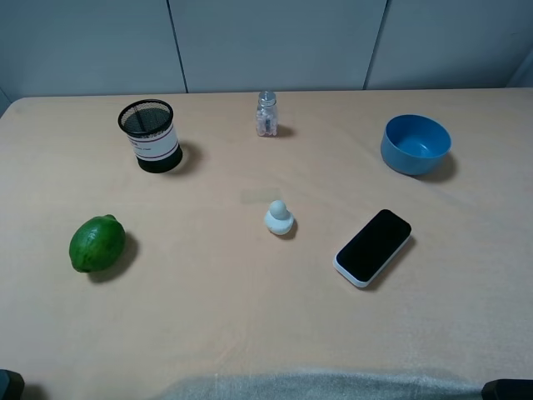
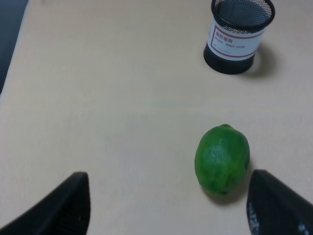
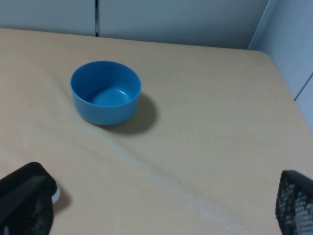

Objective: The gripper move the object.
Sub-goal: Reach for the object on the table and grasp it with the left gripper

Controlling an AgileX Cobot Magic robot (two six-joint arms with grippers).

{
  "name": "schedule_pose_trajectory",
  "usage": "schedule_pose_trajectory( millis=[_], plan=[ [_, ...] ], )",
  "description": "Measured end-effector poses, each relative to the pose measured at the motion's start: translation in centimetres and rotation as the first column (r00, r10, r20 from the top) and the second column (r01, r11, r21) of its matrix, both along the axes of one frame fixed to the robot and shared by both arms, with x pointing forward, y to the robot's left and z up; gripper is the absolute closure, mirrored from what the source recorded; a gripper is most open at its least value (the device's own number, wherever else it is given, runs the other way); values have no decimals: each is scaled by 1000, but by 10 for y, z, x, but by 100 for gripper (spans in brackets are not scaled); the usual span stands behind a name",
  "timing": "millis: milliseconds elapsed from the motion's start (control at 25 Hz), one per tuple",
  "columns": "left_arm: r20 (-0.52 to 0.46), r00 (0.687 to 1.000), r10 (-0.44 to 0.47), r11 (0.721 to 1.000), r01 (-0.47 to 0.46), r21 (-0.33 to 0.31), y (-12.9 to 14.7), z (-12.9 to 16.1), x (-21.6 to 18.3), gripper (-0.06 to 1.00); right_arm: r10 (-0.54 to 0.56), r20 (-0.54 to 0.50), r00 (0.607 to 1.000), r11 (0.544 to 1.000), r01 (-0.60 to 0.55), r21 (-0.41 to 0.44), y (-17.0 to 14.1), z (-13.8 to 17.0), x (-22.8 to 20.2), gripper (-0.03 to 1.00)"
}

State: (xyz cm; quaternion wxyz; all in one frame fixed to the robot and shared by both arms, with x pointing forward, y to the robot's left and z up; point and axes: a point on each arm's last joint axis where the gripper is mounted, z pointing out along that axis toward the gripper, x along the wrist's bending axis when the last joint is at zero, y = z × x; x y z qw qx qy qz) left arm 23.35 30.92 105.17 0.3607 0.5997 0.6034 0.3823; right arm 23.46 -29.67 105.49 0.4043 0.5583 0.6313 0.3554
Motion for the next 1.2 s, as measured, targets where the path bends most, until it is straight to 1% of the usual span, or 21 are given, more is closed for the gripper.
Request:
schedule_pose_trajectory(
  millis=[1200],
  plan=[
    [0, 1000, 0, 1000, 0, 0, 0, 0, 0, 21, 0, 0, 1000, 1000, 0, 0, 0, 0, 0, 27]
  ],
)
